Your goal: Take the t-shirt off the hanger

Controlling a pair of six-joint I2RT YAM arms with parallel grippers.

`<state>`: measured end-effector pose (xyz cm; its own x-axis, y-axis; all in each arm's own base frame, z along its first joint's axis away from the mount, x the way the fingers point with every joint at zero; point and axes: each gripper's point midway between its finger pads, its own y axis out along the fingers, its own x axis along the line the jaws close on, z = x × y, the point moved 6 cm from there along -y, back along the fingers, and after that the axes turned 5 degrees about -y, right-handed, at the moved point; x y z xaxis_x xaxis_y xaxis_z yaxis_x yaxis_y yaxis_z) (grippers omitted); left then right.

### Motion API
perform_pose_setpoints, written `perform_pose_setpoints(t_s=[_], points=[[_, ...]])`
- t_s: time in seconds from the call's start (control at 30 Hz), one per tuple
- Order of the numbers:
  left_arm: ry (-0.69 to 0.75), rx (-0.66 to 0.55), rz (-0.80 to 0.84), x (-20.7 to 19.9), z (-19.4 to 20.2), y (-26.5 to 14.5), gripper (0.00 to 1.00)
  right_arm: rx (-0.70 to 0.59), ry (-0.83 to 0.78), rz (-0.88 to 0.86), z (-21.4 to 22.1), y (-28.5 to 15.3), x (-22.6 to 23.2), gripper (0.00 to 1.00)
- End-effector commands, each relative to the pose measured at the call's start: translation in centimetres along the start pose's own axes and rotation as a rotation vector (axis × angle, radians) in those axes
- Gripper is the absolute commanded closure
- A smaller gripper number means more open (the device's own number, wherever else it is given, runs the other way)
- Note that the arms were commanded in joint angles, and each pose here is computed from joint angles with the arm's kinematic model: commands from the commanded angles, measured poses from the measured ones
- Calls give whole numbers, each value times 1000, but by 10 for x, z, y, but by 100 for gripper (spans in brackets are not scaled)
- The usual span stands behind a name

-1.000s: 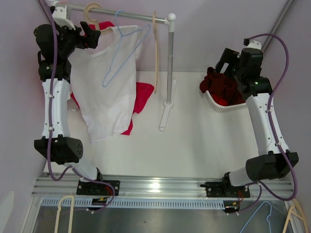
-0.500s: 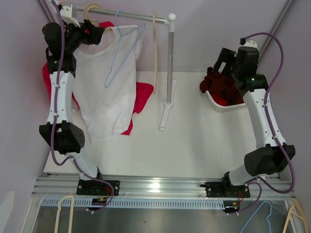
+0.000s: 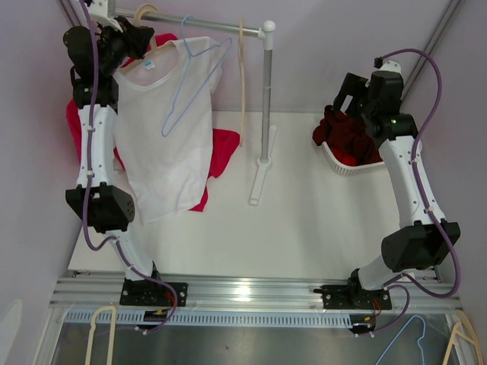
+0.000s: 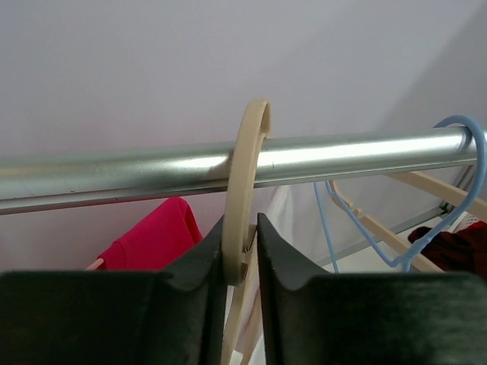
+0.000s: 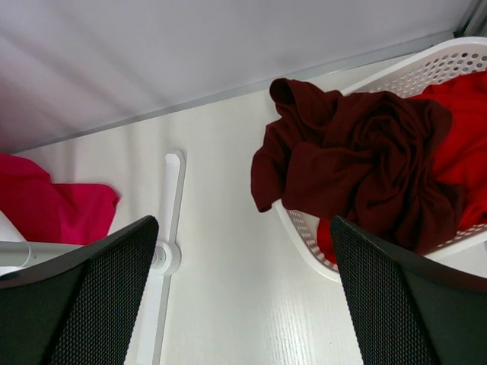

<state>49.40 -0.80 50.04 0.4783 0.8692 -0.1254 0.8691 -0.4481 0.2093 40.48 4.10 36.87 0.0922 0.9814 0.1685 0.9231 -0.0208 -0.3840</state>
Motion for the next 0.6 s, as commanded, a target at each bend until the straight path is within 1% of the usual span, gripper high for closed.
perform_pose_setpoints(t_s=[0.0, 0.03, 0.07, 0.1, 0.3, 0.47, 0.57], points=[[12, -42, 49, -7, -19, -2, 82, -52, -7, -25, -15, -4, 6, 0], [6, -42, 50, -9, -21, -2, 87, -48, -7, -24, -14, -3, 5, 0], [0, -38, 48, -8, -20, -2, 97, -45, -10, -28, -13, -2, 7, 1], [-1, -39, 51, -10, -22, -2, 99, -42, -9, -27, -13, -2, 7, 1], [-37, -34, 19, -12, -28, -6, 99, -42, -9, -36, -12, -5, 9, 0], [-47, -94, -17, -20, -50, -13, 99, -44, -10, -41, -13, -9, 12, 0], [-36, -150, -48, -27, -69, -21, 99, -45, -12, -38, -13, -10, 11, 1]])
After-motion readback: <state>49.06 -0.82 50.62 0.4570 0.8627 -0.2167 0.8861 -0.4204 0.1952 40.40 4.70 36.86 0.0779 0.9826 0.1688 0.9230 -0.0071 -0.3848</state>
